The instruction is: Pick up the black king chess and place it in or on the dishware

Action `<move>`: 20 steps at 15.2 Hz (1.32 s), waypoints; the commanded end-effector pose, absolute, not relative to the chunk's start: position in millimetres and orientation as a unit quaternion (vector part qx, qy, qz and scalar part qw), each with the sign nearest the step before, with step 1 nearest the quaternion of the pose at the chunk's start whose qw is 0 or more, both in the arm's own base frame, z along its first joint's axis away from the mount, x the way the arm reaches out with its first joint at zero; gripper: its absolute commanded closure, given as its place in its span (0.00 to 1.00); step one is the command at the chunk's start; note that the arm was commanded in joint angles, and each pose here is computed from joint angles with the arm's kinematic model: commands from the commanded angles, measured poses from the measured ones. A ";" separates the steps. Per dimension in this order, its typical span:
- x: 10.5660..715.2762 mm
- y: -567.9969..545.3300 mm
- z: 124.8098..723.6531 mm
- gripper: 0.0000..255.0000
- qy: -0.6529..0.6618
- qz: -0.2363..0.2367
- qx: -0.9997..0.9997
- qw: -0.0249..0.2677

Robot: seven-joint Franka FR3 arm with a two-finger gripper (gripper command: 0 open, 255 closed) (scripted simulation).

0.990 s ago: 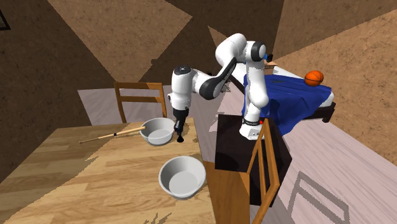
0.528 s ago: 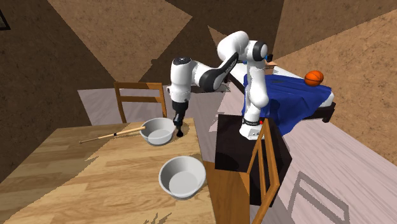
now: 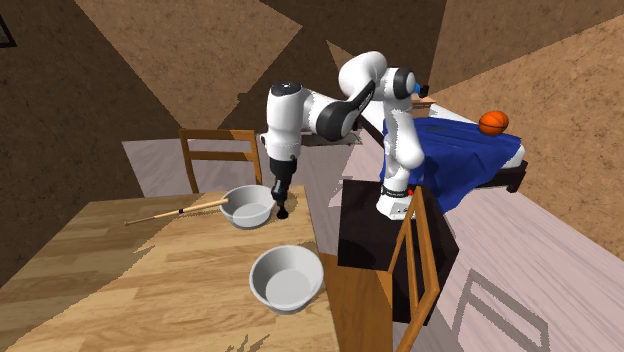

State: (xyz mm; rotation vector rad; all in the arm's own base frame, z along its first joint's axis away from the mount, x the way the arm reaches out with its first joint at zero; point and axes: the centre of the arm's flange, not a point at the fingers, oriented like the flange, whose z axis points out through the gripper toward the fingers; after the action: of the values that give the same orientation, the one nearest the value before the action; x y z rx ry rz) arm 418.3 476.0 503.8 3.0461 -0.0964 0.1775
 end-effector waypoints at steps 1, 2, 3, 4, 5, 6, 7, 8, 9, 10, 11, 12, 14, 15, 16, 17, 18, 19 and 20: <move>409.4 502.9 505.1 1.00 -0.033 0.058 0.997 0.045; 405.7 515.5 506.2 1.00 -0.033 0.058 0.997 0.045; 402.1 528.2 507.4 1.00 -0.033 0.058 0.997 0.045; 398.5 540.8 508.5 1.00 -0.033 0.058 0.997 0.045; 394.9 553.5 509.6 1.00 -0.033 0.058 0.997 0.045; 391.2 566.1 510.7 1.00 -0.033 0.058 0.997 0.045; 387.6 578.8 511.8 1.00 -0.033 0.058 0.997 0.045; 384.0 591.4 512.9 1.00 -0.033 0.058 0.997 0.045; 380.3 604.0 514.0 1.00 -0.033 0.058 0.997 0.045; 376.7 616.7 515.1 1.00 -0.033 0.058 0.997 0.045; 373.8 627.0 516.0 1.00 -0.033 0.058 0.997 0.045; 373.8 627.0 510.7 1.00 -0.033 0.058 0.997 0.045; 373.8 627.0 500.2 1.00 -0.033 0.058 0.997 0.045; 373.8 627.0 494.9 1.00 -0.033 0.058 0.997 0.045; 373.8 627.0 489.6 1.00 -0.033 0.058 0.997 0.045; 373.8 627.0 484.3 1.00 -0.033 0.058 0.997 0.045; 373.8 627.0 479.0 1.00 -0.033 0.058 0.997 0.045; 373.8 627.0 473.8 1.00 -0.033 0.058 0.997 0.045; 373.8 627.0 468.5 1.00 -0.033 0.058 0.997 0.045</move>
State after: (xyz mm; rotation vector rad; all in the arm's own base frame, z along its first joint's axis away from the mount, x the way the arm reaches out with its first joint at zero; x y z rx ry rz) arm 373.7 627.6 473.4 3.0448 -0.0995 0.1775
